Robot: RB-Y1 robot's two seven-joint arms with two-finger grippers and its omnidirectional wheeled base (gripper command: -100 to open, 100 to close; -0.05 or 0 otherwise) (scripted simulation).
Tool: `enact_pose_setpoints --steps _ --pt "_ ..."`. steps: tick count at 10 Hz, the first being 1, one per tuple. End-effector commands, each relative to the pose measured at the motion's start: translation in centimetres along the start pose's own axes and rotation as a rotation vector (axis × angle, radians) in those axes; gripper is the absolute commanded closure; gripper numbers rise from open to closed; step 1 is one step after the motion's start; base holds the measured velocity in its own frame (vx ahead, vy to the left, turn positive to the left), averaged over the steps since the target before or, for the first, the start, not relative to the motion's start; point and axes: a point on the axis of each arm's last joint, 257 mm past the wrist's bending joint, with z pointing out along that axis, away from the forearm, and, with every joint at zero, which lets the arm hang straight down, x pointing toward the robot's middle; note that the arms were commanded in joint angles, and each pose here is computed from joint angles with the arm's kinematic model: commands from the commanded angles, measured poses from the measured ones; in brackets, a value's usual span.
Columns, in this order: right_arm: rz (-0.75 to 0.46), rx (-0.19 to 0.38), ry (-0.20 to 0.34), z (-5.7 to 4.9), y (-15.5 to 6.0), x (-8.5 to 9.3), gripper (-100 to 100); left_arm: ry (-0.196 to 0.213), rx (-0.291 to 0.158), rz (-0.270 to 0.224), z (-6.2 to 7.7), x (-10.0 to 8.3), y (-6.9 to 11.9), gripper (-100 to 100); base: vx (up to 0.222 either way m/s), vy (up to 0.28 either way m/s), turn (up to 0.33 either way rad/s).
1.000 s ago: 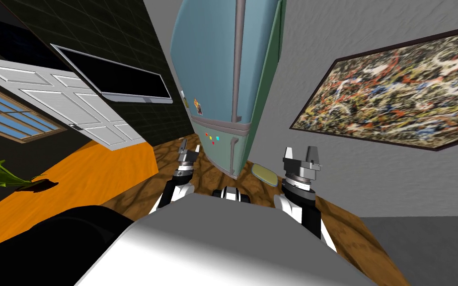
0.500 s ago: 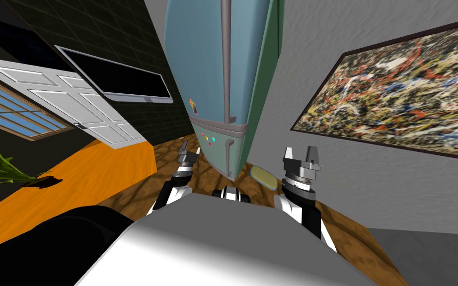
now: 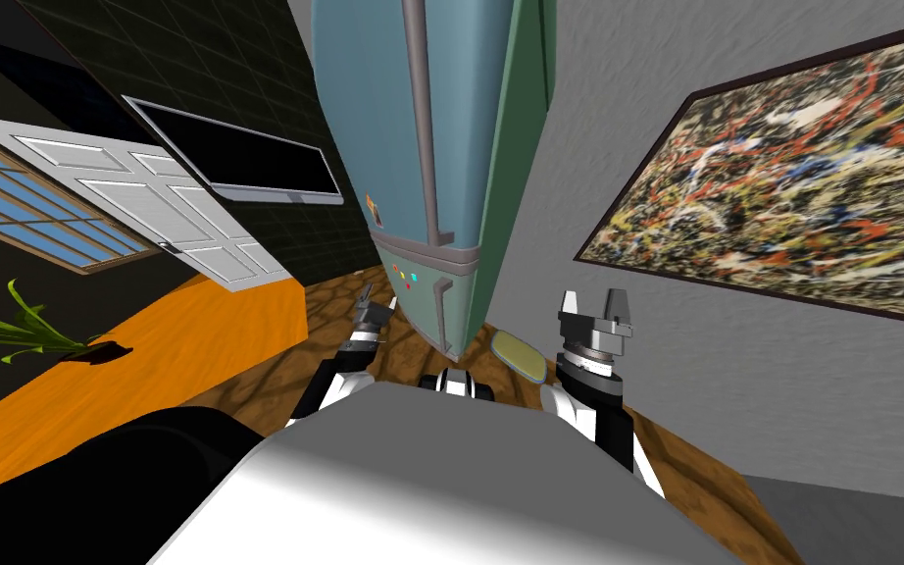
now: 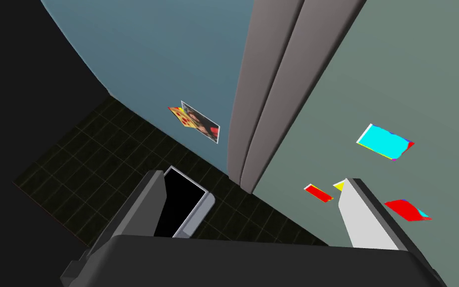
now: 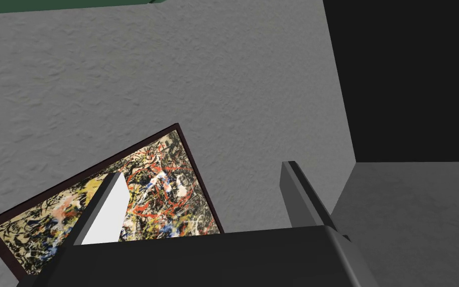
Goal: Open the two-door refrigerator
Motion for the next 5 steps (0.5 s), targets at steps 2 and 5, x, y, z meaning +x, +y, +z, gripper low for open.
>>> enact_pose_setpoints --steps 2,5 --pt "0.0 0.0 0.0 0.0 0.0 0.0 0 -0.053 -0.086 -0.094 -0.9 -1.2 2.0 -100 0.089 -0.14 0.051" --pt "0.0 0.0 0.0 0.0 0.0 0.0 0 -0.096 -0.154 -0.175 -1.8 -1.9 3.6 -100 0.08 -0.139 0.059"
